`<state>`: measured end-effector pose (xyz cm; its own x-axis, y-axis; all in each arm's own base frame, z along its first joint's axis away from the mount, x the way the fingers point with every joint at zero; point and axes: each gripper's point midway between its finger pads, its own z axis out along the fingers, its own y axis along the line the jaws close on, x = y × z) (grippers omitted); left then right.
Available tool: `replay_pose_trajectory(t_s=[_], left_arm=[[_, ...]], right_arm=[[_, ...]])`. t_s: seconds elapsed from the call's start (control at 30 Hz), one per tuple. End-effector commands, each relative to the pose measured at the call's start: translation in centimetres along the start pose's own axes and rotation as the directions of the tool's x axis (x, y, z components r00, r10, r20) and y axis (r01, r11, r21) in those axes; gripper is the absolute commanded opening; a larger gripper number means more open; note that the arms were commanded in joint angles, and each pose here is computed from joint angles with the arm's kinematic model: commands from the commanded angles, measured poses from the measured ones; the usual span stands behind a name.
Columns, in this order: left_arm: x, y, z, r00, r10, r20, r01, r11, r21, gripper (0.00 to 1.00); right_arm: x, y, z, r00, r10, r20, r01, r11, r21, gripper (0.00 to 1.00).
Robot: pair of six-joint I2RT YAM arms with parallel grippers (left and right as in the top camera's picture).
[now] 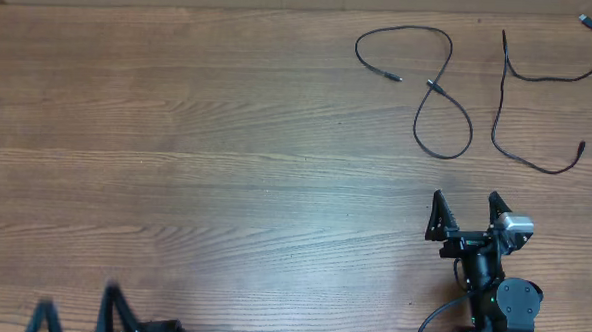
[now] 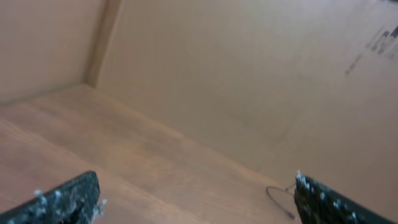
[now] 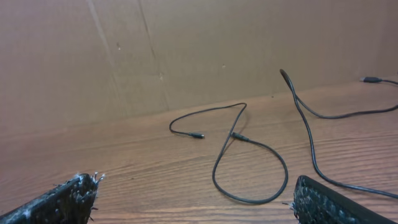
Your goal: Untangle cables
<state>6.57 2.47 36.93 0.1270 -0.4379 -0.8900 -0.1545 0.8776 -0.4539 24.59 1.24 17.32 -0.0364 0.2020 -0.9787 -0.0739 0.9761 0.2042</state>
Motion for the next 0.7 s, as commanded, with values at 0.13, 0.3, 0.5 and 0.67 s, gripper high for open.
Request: replay_pose_trajectory(t_s=[0.13, 0.3, 0.5, 0.67], left_arm=[[4.0, 1.5, 8.0, 0.995, -0.101, 0.019, 0.102, 0.995, -0.020, 1.00], [6.6, 2.4, 11.5, 0.987, -0.154, 0.045, 0.154, 0.988, -0.001, 1.00], [9.8, 3.8, 14.2, 0.986, -0.156, 0.061, 0.156, 0.988, 0.010, 1.00], [12.3, 4.9, 15.2, 0.988, -0.152, 0.036, 0.152, 0.988, -0.008, 1.00]], right_arm=[[0.1, -0.2, 0.0, 1.000, -0.005, 0.005, 0.005, 1.000, 0.006, 1.00], [0.1, -0.2, 0.0, 1.000, -0.005, 0.005, 0.005, 1.000, 0.006, 1.00], [0.1, -0.2, 0.0, 1.000, -0.005, 0.005, 0.005, 1.000, 0.006, 1.00], [0.1, -0.2, 0.0, 1.000, -0.005, 0.005, 0.005, 1.000, 0.006, 1.00]])
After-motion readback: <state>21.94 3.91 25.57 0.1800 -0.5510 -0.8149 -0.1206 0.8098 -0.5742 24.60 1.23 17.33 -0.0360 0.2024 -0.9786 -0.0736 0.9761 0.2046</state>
